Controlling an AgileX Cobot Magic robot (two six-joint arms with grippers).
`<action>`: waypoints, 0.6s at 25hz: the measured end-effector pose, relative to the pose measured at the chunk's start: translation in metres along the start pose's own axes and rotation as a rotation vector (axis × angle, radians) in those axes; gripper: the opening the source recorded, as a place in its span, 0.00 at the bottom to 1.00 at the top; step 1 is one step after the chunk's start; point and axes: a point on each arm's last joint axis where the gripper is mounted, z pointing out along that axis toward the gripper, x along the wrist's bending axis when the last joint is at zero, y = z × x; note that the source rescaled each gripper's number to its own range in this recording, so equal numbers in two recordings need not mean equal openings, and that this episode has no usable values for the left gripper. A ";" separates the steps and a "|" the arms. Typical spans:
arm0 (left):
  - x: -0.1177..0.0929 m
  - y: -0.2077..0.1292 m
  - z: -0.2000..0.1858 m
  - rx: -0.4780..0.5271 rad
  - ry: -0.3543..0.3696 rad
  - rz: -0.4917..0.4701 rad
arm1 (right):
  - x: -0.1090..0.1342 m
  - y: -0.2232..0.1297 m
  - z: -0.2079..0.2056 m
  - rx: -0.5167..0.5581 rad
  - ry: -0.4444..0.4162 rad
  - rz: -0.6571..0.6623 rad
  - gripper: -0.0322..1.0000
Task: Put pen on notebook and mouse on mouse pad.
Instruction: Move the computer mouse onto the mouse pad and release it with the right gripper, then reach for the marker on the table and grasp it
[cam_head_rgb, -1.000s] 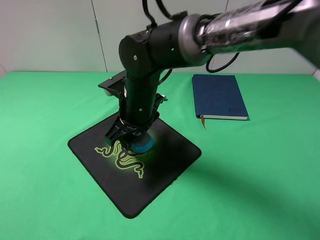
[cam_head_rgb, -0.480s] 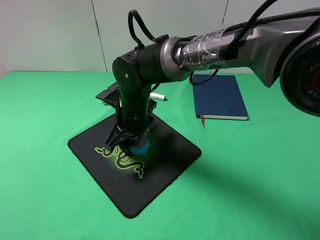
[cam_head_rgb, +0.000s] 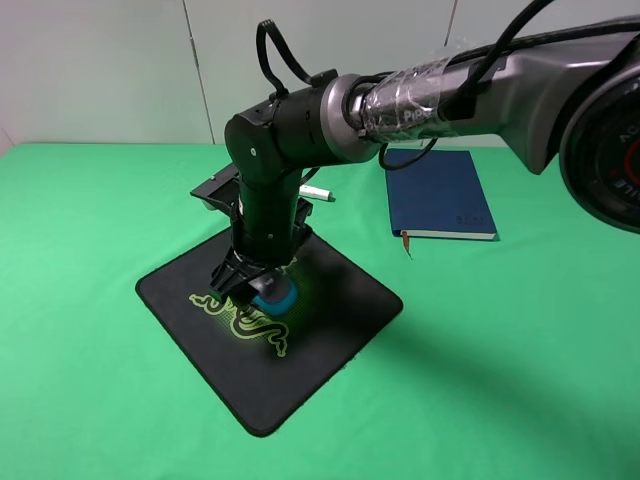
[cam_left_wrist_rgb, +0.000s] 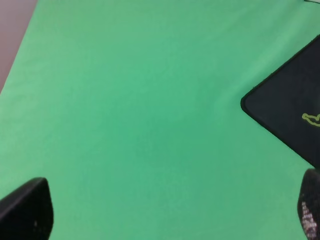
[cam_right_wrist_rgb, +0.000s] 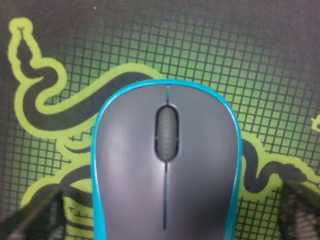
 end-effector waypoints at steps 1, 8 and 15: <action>0.000 0.000 0.000 0.000 0.000 0.000 | 0.000 0.000 0.000 0.000 0.000 0.000 0.96; 0.000 0.000 0.000 0.000 0.001 0.000 | 0.000 0.000 0.000 0.002 -0.001 -0.001 1.00; 0.000 0.000 0.000 0.000 0.001 0.000 | 0.000 0.002 -0.010 0.063 0.003 -0.002 1.00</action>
